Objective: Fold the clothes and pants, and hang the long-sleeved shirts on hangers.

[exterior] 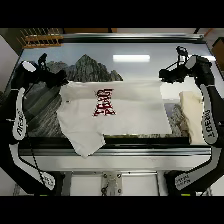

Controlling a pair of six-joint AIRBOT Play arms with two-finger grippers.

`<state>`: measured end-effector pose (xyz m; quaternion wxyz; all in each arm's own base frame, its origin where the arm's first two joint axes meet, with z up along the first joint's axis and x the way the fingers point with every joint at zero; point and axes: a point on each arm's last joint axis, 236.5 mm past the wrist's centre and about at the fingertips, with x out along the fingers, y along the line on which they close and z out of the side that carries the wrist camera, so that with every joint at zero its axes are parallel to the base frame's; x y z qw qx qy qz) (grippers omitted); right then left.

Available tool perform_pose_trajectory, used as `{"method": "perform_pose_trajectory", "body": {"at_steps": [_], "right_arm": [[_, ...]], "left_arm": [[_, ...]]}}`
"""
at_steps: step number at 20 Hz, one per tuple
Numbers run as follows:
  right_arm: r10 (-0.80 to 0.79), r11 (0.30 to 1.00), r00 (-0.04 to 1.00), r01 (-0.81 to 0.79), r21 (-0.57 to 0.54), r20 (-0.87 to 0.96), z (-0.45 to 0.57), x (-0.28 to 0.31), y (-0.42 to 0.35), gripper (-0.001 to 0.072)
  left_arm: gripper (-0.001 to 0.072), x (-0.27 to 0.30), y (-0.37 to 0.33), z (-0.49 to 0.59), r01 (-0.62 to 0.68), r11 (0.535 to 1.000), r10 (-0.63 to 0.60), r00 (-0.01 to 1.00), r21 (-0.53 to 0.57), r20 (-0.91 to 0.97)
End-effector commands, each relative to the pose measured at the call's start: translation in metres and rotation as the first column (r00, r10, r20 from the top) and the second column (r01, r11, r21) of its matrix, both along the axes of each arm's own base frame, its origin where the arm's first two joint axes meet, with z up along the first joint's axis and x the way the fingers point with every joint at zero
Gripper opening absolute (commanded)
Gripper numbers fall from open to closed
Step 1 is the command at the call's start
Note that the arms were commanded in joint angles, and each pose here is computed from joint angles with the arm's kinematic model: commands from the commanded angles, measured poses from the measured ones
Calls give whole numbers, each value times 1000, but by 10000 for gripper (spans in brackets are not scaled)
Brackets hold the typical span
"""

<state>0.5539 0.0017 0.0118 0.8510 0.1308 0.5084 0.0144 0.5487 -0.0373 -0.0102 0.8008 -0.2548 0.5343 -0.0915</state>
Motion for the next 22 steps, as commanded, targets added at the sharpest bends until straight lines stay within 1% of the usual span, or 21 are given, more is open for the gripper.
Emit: {"method": "perform_pose_trajectory", "body": {"at_steps": [1,3,5,9,12,13,14,15,16,18,19,21,22], "right_arm": [[-27,999,999,27,-24,26,1,8,-8,13],[-17,998,1000,16,-56,-17,-6,-9,-10,13],[-18,998,998,14,-55,-64,-23,-33,-8,13],[-20,999,988,12,-48,-154,-66,-78,-2,14],[-15,1000,974,8,-30,-226,-91,-101,6,18],[-16,1000,972,14,-12,-233,-93,-103,9,27],[-18,1000,972,21,7,-234,-93,-103,13,54],[-23,999,974,31,31,-226,-89,-102,17,330],[-29,998,978,41,54,-208,-79,-100,20,576],[-26,998,991,32,45,-129,-43,-97,14,586],[-11,1000,996,12,16,-90,-19,-101,5,586],[-26,998,994,19,-60,-102,7,-134,-26,587],[-56,997,989,47,-68,-139,8,-158,-40,587]], "left_arm": [[4,5,-2,4,2,1000,-2,1000,-5,14],[3,-14,4,3,-22,999,21,1000,35,10],[5,-40,6,-10,-34,998,36,999,59,-18],[5,-81,4,-45,-51,996,57,995,70,-83],[5,-102,1,-68,-49,997,58,987,65,-148],[5,-107,1,-73,-48,997,58,985,63,-164],[18,-111,0,-76,-46,997,56,983,62,-176],[311,-112,-1,-74,-45,997,55,982,57,-178],[545,-110,1,-68,-55,997,63,985,57,-163],[548,-106,9,-36,-73,995,79,992,62,-94],[547,-109,12,-17,-72,995,77,995,66,-66],[548,-132,10,7,-60,996,64,997,65,-52],[547,-146,7,10,-58,996,62,997,63,-52]]}}
